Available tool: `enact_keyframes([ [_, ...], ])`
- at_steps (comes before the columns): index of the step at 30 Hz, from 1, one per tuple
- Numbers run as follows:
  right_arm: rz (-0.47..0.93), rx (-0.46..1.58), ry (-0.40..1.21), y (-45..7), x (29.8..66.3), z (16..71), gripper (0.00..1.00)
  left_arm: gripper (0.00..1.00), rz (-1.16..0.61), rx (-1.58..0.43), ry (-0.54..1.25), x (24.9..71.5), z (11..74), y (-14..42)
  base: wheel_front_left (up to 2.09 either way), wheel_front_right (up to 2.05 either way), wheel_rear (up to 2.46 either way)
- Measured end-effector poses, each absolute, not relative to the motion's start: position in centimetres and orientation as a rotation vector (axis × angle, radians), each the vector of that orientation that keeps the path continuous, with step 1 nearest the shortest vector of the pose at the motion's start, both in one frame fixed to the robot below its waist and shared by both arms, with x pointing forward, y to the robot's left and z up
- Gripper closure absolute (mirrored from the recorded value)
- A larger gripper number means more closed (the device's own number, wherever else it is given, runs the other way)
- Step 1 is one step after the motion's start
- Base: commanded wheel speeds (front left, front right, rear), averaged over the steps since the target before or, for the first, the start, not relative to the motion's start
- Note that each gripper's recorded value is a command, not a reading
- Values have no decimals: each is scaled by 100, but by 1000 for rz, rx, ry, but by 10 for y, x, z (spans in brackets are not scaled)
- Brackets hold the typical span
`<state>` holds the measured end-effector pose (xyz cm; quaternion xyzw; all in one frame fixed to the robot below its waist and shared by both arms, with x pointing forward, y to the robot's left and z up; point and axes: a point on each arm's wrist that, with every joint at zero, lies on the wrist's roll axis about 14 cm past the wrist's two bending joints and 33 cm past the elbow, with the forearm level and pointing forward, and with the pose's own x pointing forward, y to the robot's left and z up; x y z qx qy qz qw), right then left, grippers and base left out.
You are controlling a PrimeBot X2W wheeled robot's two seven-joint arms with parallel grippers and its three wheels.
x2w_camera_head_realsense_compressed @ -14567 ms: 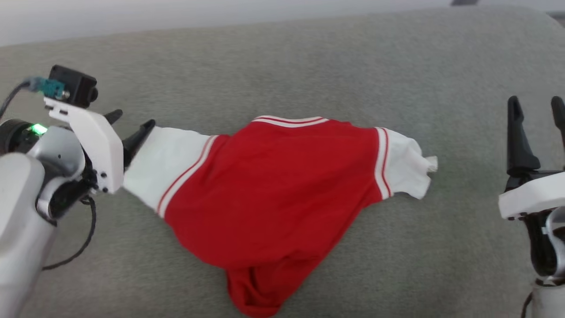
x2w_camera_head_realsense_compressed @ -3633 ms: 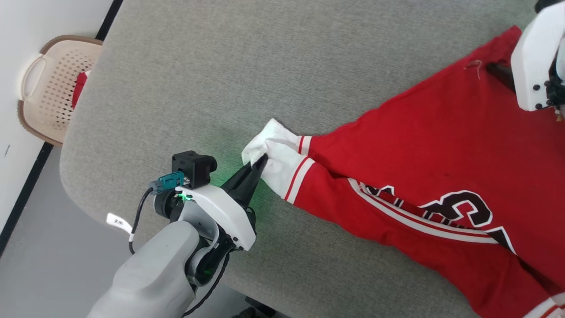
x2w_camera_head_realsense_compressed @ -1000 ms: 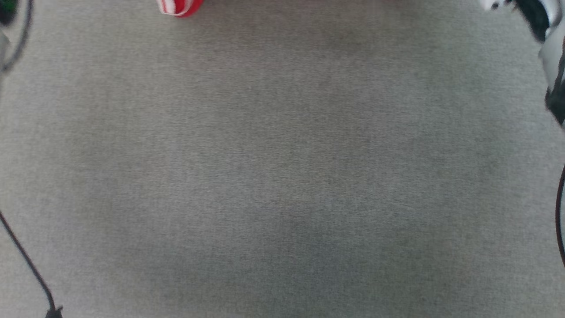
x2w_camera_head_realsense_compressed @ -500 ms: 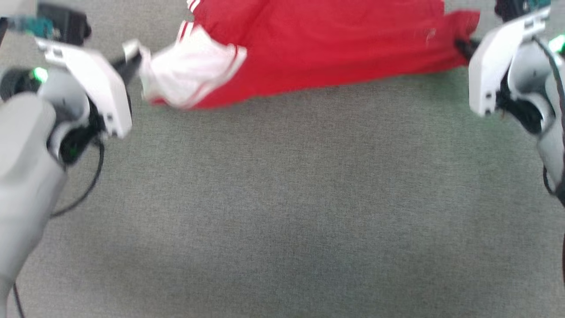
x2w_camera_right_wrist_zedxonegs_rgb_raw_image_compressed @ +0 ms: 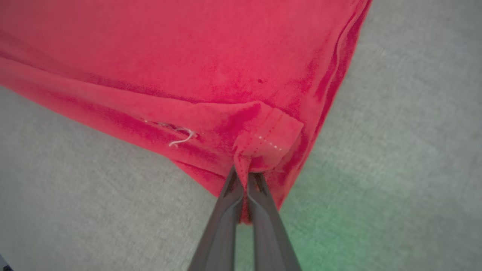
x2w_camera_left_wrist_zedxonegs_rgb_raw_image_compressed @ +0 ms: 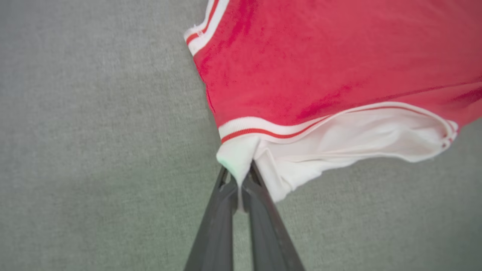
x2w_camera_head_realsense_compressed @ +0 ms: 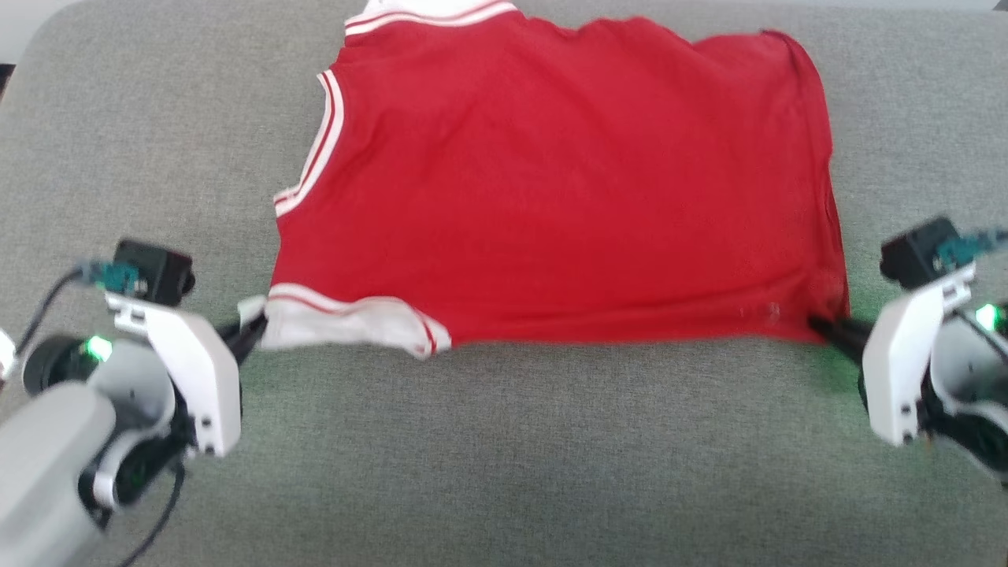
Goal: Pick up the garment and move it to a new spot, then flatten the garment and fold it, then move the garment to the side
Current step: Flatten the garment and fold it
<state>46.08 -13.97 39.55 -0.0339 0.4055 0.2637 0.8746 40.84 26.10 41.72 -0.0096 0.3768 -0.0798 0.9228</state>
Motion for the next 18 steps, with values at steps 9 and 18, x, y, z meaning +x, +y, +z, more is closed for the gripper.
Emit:
enact_keyframes([
  [9, 585, -37, 1029, -148, 382, 379, 100, 100, -130, -85, 948, 339, 390, 249, 0, 0, 0],
  [18, 592, 12, 1131, -150, 340, 375, 100, 100, -99, -156, 1096, 295, 374, 242, 0, 0, 0],
])
